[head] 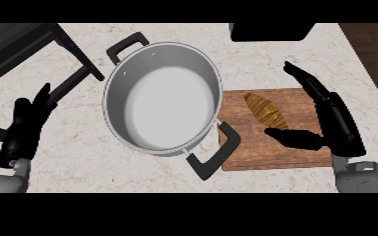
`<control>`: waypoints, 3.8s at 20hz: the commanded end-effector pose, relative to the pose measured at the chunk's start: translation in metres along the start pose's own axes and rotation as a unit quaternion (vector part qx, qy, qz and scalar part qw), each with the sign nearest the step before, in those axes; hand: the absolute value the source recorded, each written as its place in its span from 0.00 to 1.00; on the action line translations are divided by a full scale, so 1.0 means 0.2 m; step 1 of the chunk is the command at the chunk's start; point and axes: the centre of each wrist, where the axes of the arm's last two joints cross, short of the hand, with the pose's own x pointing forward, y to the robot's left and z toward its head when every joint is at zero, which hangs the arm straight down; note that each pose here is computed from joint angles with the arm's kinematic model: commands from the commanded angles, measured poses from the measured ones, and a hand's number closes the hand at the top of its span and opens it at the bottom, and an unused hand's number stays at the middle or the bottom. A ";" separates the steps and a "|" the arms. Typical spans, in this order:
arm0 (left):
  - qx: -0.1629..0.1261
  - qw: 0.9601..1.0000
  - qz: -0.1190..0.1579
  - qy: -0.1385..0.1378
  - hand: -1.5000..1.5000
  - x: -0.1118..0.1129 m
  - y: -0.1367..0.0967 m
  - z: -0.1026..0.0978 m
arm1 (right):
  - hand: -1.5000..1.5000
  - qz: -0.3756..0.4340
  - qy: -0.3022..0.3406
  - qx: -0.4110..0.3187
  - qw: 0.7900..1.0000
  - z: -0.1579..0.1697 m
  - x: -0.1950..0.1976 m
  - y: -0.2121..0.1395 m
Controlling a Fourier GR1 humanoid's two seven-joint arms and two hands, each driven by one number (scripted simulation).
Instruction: Pick the croissant from the cutting board and place it in the pot
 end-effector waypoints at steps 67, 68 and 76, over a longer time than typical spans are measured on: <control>-0.003 0.999 -0.007 0.034 0.50 0.02 -0.04 -0.05 | 0.00 0.231 0.281 0.324 0.874 -0.22 -0.07 0.35; -0.007 0.999 0.000 0.032 0.50 0.04 -0.11 0.08 | 0.00 0.228 0.279 0.316 0.877 -0.29 -0.13 0.30; 0.003 1.000 -0.012 0.029 0.50 0.02 0.06 -0.05 | 1.00 0.248 0.217 0.288 0.899 -0.24 -0.21 0.33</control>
